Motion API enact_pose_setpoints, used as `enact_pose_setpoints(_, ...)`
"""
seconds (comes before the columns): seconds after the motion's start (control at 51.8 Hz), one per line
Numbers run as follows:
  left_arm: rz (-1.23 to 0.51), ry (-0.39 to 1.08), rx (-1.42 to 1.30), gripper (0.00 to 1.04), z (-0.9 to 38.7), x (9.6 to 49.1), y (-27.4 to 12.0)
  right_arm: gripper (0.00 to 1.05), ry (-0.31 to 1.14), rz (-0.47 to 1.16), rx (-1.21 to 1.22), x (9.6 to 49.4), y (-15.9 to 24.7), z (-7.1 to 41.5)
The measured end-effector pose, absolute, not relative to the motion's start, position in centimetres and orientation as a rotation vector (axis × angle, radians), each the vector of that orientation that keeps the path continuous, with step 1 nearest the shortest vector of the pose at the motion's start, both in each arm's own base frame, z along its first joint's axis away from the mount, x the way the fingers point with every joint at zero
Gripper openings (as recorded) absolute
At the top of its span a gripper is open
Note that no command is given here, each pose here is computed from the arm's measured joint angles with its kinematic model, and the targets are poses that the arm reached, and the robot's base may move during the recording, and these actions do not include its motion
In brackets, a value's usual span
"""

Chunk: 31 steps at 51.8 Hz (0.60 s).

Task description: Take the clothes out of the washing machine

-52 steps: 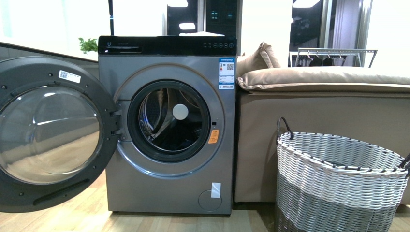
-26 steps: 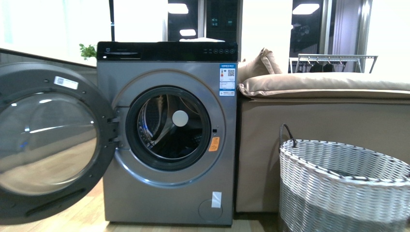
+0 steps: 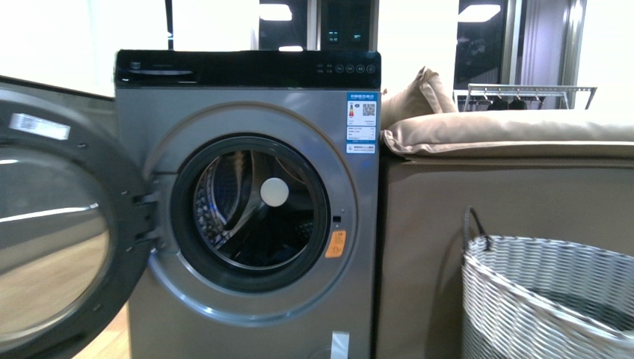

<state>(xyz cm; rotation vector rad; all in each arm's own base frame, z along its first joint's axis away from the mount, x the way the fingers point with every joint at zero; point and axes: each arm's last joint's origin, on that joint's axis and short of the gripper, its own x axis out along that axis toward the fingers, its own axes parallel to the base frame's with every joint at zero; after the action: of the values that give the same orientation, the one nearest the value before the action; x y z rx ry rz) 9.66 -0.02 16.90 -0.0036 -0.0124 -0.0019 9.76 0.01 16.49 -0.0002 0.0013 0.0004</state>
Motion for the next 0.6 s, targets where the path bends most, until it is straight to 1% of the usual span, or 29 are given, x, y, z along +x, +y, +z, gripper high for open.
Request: enact_pose_setpoints(0.599, -0.001, -0.013, -0.004, 0.98, 16.91, 9.66, -0.02, 0.97, 0.001, 0.002, 0.0, 9.76, 0.01, 16.5)
